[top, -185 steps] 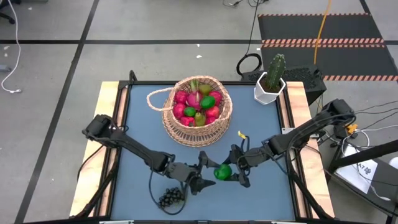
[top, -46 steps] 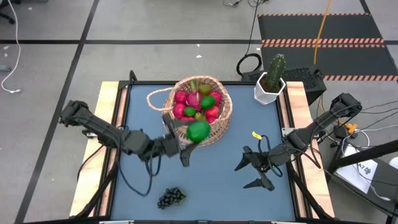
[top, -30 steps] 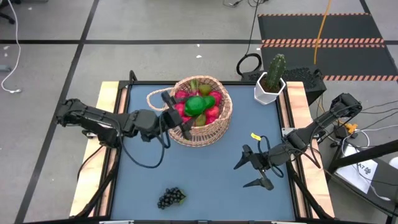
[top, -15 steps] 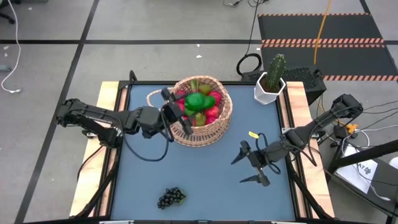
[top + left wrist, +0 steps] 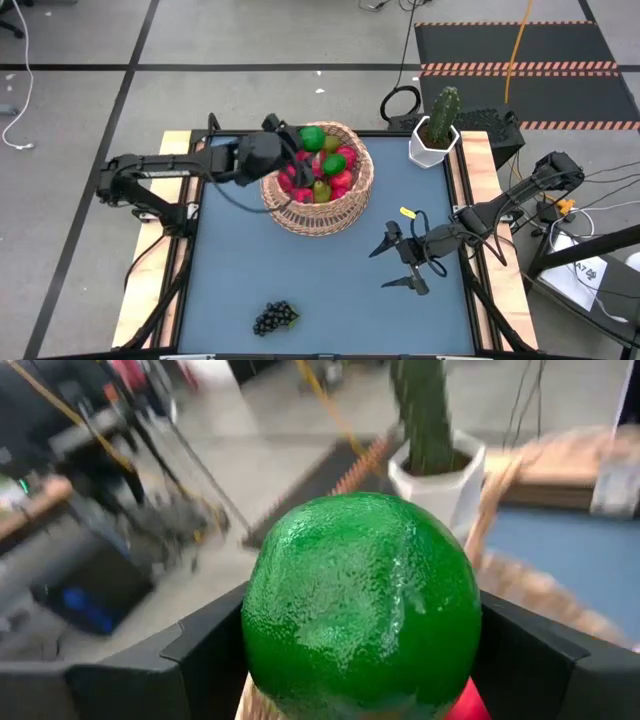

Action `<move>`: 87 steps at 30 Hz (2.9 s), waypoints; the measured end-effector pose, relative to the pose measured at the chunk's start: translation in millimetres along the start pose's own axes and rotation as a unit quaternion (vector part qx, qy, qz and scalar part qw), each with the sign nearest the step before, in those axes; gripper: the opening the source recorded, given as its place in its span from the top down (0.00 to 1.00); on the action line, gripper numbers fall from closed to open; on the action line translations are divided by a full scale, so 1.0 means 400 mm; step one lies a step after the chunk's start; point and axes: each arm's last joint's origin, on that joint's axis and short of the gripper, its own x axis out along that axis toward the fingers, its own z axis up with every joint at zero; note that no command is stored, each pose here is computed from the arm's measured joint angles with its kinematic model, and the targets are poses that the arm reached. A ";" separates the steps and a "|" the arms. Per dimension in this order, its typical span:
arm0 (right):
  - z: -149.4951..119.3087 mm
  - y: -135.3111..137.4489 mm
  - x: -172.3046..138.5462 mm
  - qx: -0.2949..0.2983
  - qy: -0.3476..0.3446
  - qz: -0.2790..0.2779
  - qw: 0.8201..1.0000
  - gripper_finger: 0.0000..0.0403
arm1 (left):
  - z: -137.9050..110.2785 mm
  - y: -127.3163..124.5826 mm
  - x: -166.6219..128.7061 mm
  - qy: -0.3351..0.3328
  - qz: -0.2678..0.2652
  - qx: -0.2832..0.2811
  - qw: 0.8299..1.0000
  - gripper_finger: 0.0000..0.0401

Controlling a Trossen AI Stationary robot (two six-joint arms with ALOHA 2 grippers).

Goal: Build produce basket
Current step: Put the lime into the basket, then put the grapes into the basket

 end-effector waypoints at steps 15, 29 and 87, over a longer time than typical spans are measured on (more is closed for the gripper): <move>0.000 0.000 0.000 0.001 0.000 0.001 1.000 0.11 | -0.136 -0.025 0.169 0.156 0.000 0.057 0.986 0.23; -0.007 -0.001 0.000 -0.010 0.014 0.000 1.000 0.11 | -0.166 -0.043 0.178 0.197 -0.089 0.017 0.976 0.23; -0.004 -0.004 0.004 0.030 0.003 -0.028 0.999 0.11 | -0.061 -0.249 -0.296 0.103 -0.265 0.026 0.958 0.27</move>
